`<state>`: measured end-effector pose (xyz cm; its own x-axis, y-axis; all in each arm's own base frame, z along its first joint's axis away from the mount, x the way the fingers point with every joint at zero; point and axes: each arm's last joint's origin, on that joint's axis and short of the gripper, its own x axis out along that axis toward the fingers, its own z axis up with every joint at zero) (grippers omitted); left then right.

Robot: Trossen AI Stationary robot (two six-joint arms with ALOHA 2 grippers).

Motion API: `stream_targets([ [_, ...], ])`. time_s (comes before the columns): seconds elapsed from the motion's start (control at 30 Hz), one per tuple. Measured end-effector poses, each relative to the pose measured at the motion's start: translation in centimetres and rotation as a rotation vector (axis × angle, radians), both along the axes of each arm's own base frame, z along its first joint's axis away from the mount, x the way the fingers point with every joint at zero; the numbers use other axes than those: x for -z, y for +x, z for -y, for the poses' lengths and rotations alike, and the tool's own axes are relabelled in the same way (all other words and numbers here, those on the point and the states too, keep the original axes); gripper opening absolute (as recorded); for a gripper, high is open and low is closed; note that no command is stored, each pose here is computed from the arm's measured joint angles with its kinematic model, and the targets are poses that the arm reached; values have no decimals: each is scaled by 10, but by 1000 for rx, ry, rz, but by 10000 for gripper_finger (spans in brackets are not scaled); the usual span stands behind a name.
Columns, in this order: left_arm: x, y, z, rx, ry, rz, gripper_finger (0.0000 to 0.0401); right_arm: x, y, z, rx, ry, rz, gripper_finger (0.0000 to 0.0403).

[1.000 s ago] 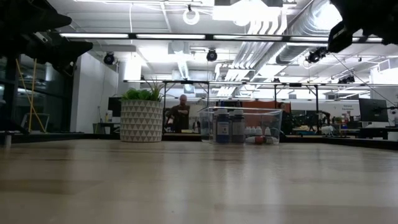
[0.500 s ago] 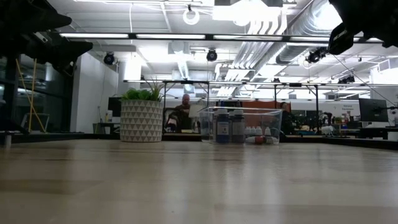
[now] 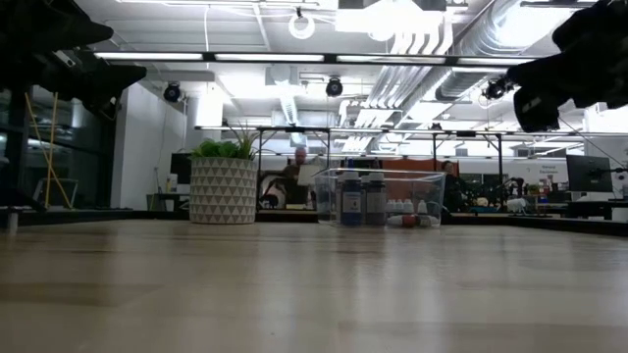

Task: Pick & Place food coloring
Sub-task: Return to Home Position

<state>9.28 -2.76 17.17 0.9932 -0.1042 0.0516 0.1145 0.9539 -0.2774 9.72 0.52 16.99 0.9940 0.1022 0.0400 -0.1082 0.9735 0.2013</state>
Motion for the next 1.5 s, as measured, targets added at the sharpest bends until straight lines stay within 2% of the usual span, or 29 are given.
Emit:
stream_targets([
  [0.37,0,0,0,0,0,0,271,4,2,2,73,-56,-41,0],
  [1.5,0,0,0,0,0,0,271,4,2,2,75,-50,-40,0],
])
